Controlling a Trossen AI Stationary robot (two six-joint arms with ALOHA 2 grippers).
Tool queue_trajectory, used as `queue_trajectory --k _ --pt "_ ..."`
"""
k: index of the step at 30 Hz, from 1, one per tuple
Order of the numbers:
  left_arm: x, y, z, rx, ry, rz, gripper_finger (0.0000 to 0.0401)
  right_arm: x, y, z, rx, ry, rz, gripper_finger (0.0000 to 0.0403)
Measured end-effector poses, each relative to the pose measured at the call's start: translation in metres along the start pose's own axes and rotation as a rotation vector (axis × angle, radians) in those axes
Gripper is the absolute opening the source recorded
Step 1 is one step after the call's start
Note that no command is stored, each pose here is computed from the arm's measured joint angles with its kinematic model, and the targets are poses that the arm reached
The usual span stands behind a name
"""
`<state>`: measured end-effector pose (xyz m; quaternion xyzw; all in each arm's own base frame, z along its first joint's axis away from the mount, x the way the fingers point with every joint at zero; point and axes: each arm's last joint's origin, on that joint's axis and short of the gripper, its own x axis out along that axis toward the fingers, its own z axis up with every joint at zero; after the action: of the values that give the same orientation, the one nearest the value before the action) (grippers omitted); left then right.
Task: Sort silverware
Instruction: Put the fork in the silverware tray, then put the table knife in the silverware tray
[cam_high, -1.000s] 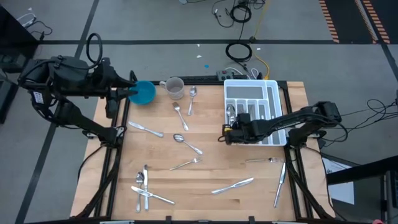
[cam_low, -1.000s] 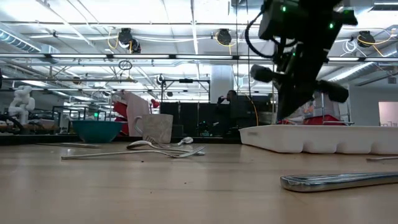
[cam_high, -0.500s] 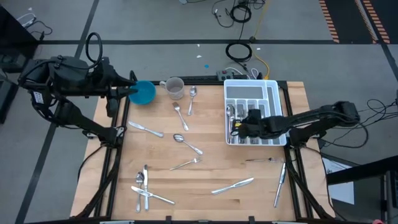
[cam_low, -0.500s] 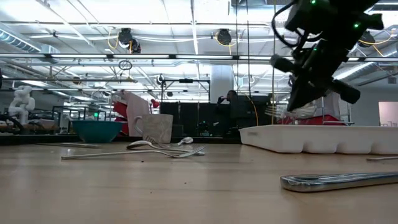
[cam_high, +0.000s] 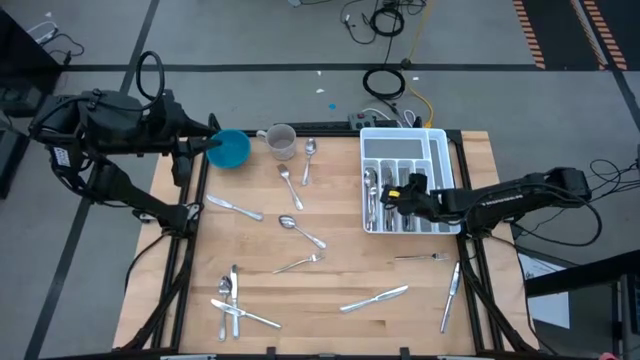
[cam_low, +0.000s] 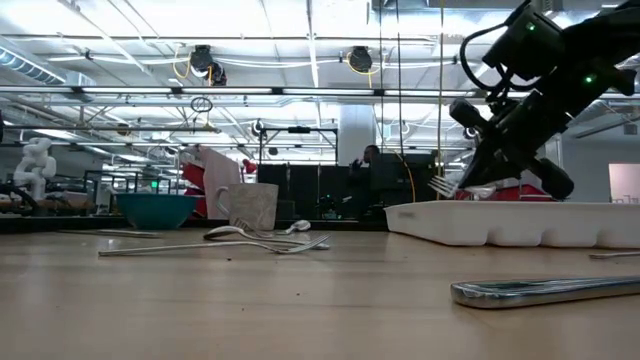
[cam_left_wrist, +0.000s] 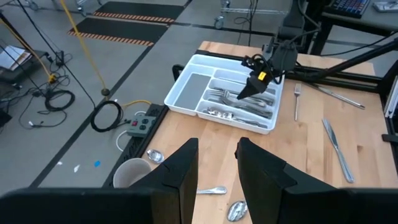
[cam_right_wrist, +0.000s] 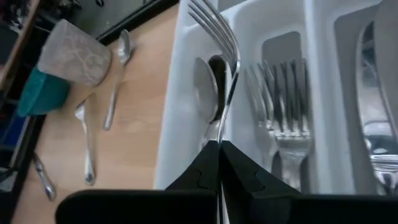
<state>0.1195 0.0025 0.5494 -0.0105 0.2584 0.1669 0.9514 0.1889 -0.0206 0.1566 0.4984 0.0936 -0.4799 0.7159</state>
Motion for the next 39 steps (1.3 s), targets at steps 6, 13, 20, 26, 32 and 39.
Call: queue_trajectory --k 6,13,20,26,32,39 --pt "0.000 0.000 0.000 0.000 0.000 0.004 0.0116 0.002 -0.009 -0.003 0.003 0.040 -0.022 0.0000" --pt "0.000 0.000 0.000 0.000 -0.001 0.005 0.0116 0.003 -0.012 -0.004 -0.005 0.056 -0.030 0.0000" --pt "0.003 -0.001 0.001 0.001 0.006 0.010 0.0116 0.004 -0.014 -0.005 -0.032 0.058 -0.045 0.0002" --pt "0.008 -0.003 0.002 0.006 0.017 0.011 0.0116 0.004 -0.015 -0.007 -0.041 0.108 -0.056 0.0031" --pt "0.011 -0.005 0.003 0.009 0.024 0.012 0.0116 0.005 -0.015 -0.008 -0.037 0.109 -0.057 0.0082" --pt "0.011 -0.007 0.003 -0.045 0.039 -0.069 0.0116 -0.004 0.006 0.001 -0.081 0.047 0.152 0.0126"
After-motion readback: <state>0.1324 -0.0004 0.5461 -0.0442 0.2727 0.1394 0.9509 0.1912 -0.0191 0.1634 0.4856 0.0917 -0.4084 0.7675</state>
